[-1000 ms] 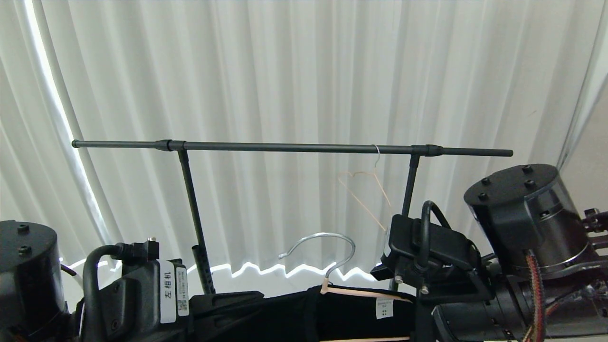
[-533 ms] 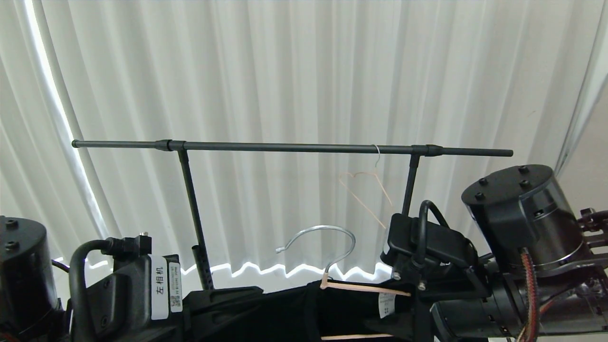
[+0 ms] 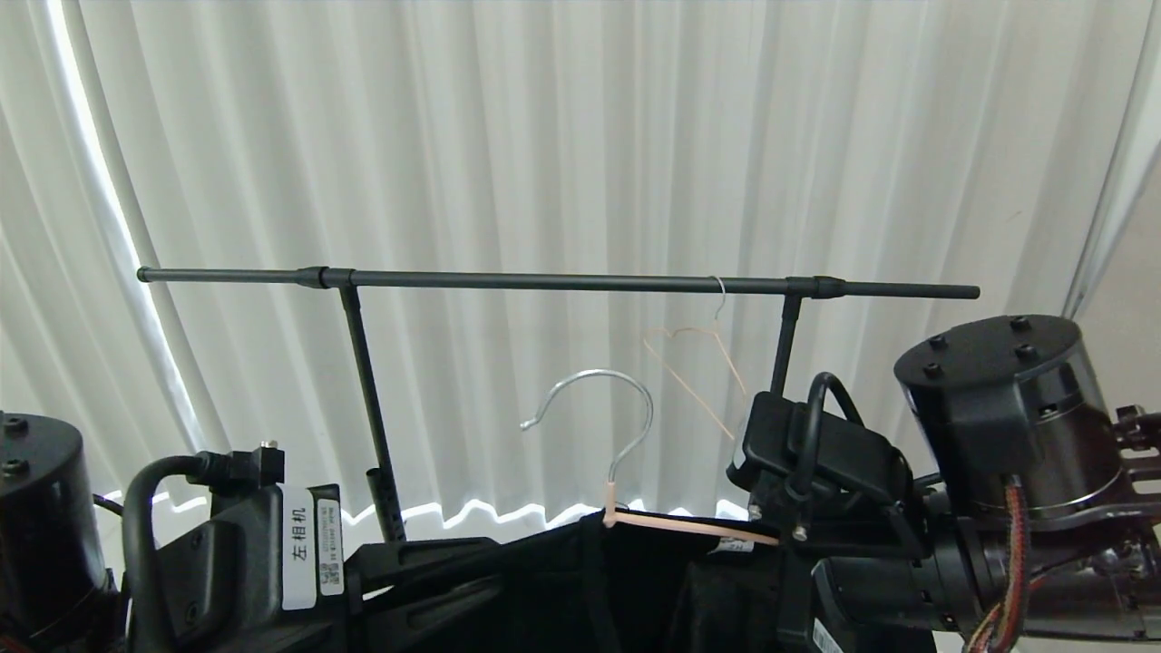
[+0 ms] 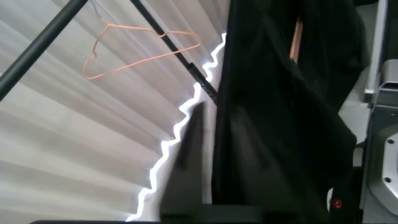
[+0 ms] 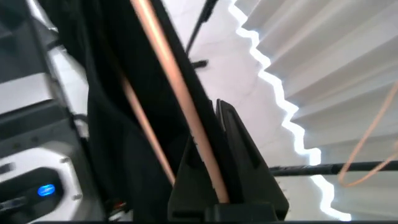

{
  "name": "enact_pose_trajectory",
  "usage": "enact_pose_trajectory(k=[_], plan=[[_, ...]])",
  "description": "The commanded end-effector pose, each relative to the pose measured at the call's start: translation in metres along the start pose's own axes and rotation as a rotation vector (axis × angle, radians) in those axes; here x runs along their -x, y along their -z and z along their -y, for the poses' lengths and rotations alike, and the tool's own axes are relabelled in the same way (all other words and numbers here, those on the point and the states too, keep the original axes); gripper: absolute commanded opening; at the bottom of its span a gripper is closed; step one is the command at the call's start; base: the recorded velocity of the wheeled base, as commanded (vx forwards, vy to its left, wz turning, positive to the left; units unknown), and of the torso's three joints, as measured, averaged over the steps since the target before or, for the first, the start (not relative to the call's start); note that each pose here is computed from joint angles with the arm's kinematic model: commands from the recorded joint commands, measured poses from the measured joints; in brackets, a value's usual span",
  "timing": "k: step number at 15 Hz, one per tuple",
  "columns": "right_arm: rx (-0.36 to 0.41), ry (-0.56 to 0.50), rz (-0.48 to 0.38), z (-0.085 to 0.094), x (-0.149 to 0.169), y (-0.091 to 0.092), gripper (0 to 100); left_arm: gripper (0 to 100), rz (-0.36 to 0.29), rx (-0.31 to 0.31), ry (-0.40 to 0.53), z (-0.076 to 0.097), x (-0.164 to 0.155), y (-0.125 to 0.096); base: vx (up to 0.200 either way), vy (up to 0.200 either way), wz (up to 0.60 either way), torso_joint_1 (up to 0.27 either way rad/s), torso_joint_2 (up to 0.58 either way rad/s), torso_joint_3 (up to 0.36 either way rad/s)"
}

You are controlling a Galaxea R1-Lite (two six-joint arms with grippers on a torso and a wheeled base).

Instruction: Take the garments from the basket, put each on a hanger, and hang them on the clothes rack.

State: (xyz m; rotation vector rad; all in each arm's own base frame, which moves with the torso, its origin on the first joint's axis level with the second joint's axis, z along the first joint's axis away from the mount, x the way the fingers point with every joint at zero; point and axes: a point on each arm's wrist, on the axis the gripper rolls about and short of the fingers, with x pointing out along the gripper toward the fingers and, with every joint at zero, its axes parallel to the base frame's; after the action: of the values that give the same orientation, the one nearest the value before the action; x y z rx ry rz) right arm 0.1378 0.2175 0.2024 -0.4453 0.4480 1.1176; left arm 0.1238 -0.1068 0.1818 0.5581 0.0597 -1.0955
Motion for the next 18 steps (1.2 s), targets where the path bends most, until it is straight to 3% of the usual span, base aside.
enact_pose_trajectory(k=[1,4,7,9,11,16,17,18], plan=[[0.031,0.012,0.009,-0.001,0.003,0.005,0,100,-0.004,0.005,-0.002,0.0,0.0,0.001,0.0,0.0,0.0,0.0,0.0,0.0],[0.099,0.056,0.04,0.006,0.017,0.006,0,100,0.0,0.03,-0.05,-0.003,0.009,0.002,0.0,0.0,0.0,0.0,0.0,0.0],[0.095,0.149,0.076,0.018,0.038,0.007,0,100,-0.015,0.129,-0.142,-0.002,0.029,0.014,0.0,0.0,0.0,0.0,0.0,0.0],[0.081,0.181,0.087,0.021,0.05,0.012,0,100,-0.061,0.17,-0.209,0.002,0.041,0.03,0.0,0.0,0.0,0.0,0.0,0.0],[0.086,0.182,0.093,0.018,0.057,0.017,0,100,-0.179,0.259,-0.287,0.008,0.049,0.06,0.0,0.0,0.0,0.0,0.0,0.0],[0.141,0.192,0.123,0.015,0.065,0.014,0,100,-0.264,0.325,-0.282,0.008,0.044,0.077,0.0,0.0,0.0,0.0,0.0,0.0],[0.145,0.191,0.126,0.014,0.065,0.013,0,0,-0.271,0.33,-0.274,0.006,0.042,0.078,0.0,0.0,0.0,0.0,0.0,0.0],[0.146,0.188,0.127,0.013,0.065,0.014,0,0,-0.271,0.33,-0.275,0.005,0.042,0.077,0.0,0.0,0.0,0.0,0.0,0.0]])
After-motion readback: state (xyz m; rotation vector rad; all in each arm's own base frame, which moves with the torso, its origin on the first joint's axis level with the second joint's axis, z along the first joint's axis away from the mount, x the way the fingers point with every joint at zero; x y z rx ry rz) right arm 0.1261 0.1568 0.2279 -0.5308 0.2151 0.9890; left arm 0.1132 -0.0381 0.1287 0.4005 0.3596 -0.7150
